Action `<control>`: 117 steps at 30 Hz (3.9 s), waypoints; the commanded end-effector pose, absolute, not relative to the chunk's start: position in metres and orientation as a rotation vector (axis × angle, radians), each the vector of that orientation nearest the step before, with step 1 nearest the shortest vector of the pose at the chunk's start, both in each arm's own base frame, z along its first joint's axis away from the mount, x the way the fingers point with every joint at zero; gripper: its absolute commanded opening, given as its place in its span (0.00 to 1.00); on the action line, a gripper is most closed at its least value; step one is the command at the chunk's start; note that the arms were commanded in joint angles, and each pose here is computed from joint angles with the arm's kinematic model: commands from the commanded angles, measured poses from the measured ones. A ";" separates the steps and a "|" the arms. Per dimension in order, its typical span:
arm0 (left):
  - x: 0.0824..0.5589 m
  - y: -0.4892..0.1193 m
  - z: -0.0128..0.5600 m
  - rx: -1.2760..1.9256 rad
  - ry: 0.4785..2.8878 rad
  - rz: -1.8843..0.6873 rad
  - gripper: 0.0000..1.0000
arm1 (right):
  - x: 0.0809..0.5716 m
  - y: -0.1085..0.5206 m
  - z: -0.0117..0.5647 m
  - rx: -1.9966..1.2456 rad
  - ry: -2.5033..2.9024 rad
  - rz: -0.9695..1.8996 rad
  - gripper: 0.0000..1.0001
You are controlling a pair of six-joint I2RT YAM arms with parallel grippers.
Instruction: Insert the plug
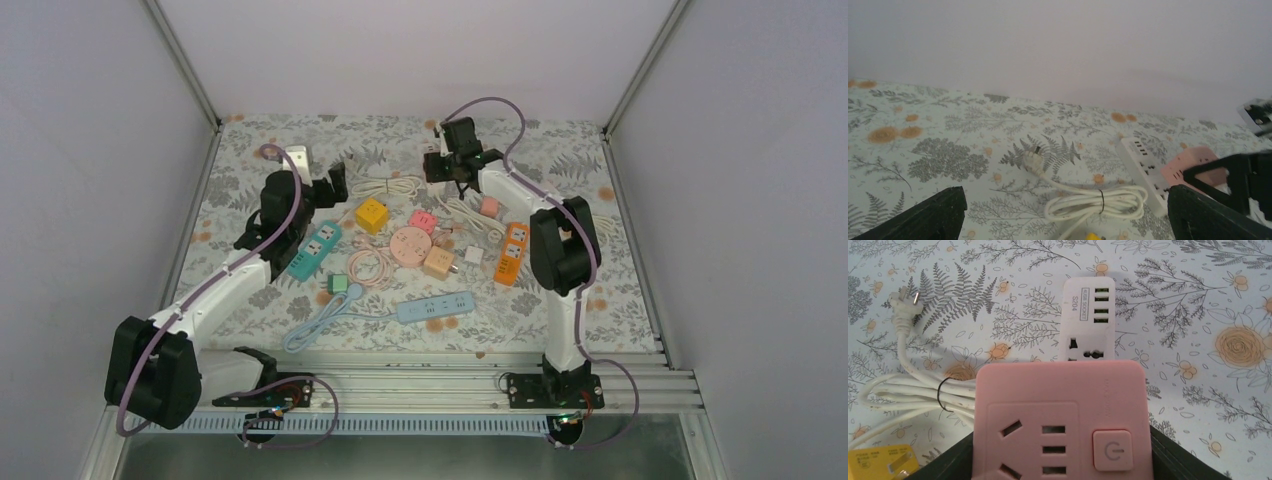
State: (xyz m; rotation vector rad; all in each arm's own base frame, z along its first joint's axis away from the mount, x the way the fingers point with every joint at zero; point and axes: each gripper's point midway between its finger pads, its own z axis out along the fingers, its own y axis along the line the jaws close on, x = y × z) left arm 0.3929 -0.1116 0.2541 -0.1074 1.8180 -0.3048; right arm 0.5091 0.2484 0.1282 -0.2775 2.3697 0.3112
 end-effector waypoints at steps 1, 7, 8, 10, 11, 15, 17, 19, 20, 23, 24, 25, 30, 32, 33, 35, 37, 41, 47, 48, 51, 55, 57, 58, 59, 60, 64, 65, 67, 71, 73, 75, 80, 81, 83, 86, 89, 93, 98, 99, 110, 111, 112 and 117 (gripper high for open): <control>0.385 -0.118 0.248 -0.060 1.841 -0.355 1.00 | 0.527 0.258 0.136 -0.297 2.308 0.308 0.47; 0.384 -0.120 0.249 -0.033 1.840 -0.354 1.00 | 0.528 0.260 0.119 -0.294 2.340 0.323 0.49; 0.384 -0.121 0.248 -0.031 1.842 -0.353 1.00 | 0.528 0.260 0.118 -0.286 2.345 0.322 0.49; 0.384 -0.120 0.246 -0.033 1.846 -0.348 1.00 | 0.527 0.258 0.112 -0.274 2.358 0.310 0.48; 0.384 -0.120 0.246 -0.033 1.848 -0.346 1.00 | 0.527 0.256 0.111 -0.266 2.366 0.299 0.48; 0.386 -0.121 0.241 -0.030 1.862 -0.347 1.00 | 0.523 0.252 0.105 -0.263 2.381 0.283 0.49; 0.388 -0.122 0.240 -0.028 1.869 -0.347 1.00 | 0.522 0.251 0.100 -0.263 2.390 0.277 0.49; 0.388 -0.123 0.240 -0.023 1.868 -0.354 1.00 | 0.525 0.249 0.097 -0.259 2.389 0.252 0.49; 0.388 -0.124 0.241 -0.019 1.866 -0.358 1.00 | 0.526 0.248 0.097 -0.261 2.383 0.243 0.49; 0.388 -0.125 0.243 -0.011 1.865 -0.360 1.00 | 0.530 0.246 0.096 -0.269 2.371 0.208 0.49; 0.388 -0.125 0.243 -0.009 1.866 -0.359 1.00 | 0.531 0.245 0.096 -0.275 2.365 0.200 0.49; 0.388 -0.125 0.243 -0.008 1.865 -0.358 1.00 | 0.532 0.245 0.095 -0.281 2.361 0.194 0.49; 0.389 -0.125 0.241 -0.005 1.872 -0.355 1.00 | 0.530 0.251 0.093 -0.313 2.360 0.229 0.49; 0.389 -0.125 0.239 -0.006 1.878 -0.355 1.00 | 0.527 0.250 0.090 -0.311 2.374 0.227 0.49; 0.389 -0.125 0.239 -0.006 1.878 -0.355 1.00 | 0.525 0.249 0.088 -0.311 2.382 0.222 0.49; 0.389 -0.125 0.238 -0.004 1.882 -0.353 1.00 | 0.522 0.244 0.084 -0.303 2.405 0.194 0.49; 0.389 -0.125 0.237 -0.005 1.884 -0.347 1.00 | 0.518 0.236 0.078 -0.291 2.442 0.141 0.49; 0.390 -0.124 0.237 -0.003 1.887 -0.340 1.00 | 0.515 0.214 0.080 -0.247 2.480 0.014 0.49; 0.391 -0.125 0.235 0.001 1.898 -0.335 1.00 | 0.514 0.208 0.089 -0.266 2.543 0.037 0.49; 0.391 -0.124 0.236 0.001 1.898 -0.334 1.00 | 0.512 0.210 0.084 -0.283 2.556 0.049 0.50; 0.391 -0.125 0.233 0.001 1.905 -0.334 1.00 | 0.509 0.211 0.062 -0.307 2.603 0.050 0.50; 0.392 -0.125 0.232 0.004 1.909 -0.333 1.00 | 0.508 0.211 0.042 -0.297 2.605 0.054 0.49; 0.392 -0.125 0.232 0.005 1.910 -0.331 1.00 | 0.507 0.210 0.032 -0.291 2.613 0.047 0.49; 0.392 -0.125 0.232 0.005 1.910 -0.331 1.00 | 0.507 0.210 0.027 -0.290 2.619 0.042 0.48; 0.392 -0.125 0.232 0.005 1.911 -0.331 1.00 | 0.506 0.209 0.022 -0.285 2.624 0.039 0.48; 0.392 -0.125 0.232 0.005 1.911 -0.332 1.00 | 0.505 0.208 0.017 -0.279 2.628 0.040 0.47; 0.392 -0.125 0.231 0.004 1.913 -0.330 1.00 | 0.496 0.205 -0.003 -0.275 2.656 0.040 0.47; 0.392 -0.125 0.230 0.004 1.915 -0.330 1.00 | 0.494 0.204 -0.007 -0.273 2.667 0.035 0.47; 0.392 -0.125 0.230 0.004 1.916 -0.329 1.00 | 0.491 0.200 -0.016 -0.270 2.691 0.012 0.47; 0.392 -0.125 0.230 0.005 1.918 -0.328 1.00 | 0.482 0.184 -0.036 -0.254 2.764 -0.116 0.47; 0.392 -0.125 0.229 0.006 1.919 -0.330 1.00 | 0.478 0.180 -0.043 -0.262 2.785 -0.146 0.47; 0.393 -0.125 0.229 0.005 1.921 -0.328 1.00 | 0.474 0.176 -0.048 -0.266 2.800 -0.175 0.48; 0.393 -0.125 0.229 0.007 1.922 -0.327 1.00 | 0.472 0.173 -0.057 -0.282 2.828 -0.208 0.48; 0.393 -0.125 0.230 0.008 1.921 -0.326 1.00 | 0.473 0.174 -0.056 -0.280 2.826 -0.197 0.48; 0.393 -0.125 0.230 0.008 1.923 -0.325 1.00 | 0.479 0.179 -0.049 -0.271 2.806 -0.166 0.48; 0.393 -0.126 0.232 0.011 1.920 -0.327 1.00 | 0.492 0.188 -0.029 -0.261 2.754 -0.110 0.49; 0.392 -0.125 0.235 0.011 1.916 -0.328 1.00 | 0.511 0.198 0.000 -0.241 2.677 -0.056 0.50; 0.392 -0.126 0.242 0.013 1.904 -0.332 1.00 | 0.530 0.212 0.041 -0.229 2.575 0.035 0.63; 0.390 -0.126 0.251 0.014 1.888 -0.341 1.00 | 0.540 0.218 0.098 -0.185 2.464 0.104 0.92; 0.389 -0.125 0.253 0.013 1.884 -0.343 1.00 | 0.538 0.220 0.112 -0.185 2.443 0.127 0.96; 0.378 -0.124 0.268 -0.002 1.827 -0.393 1.00 | 0.451 0.223 0.117 -0.161 2.497 0.247 0.85; 0.376 -0.126 0.269 0.008 1.819 -0.403 1.00 | 0.438 0.225 0.113 -0.185 2.507 0.255 0.85; 0.375 -0.126 0.271 0.012 1.810 -0.411 1.00 | 0.426 0.227 0.113 -0.211 2.509 0.261 0.85; 0.368 -0.134 0.277 0.050 1.785 -0.468 1.00 | 0.366 0.243 0.110 -0.397 2.537 0.318 0.95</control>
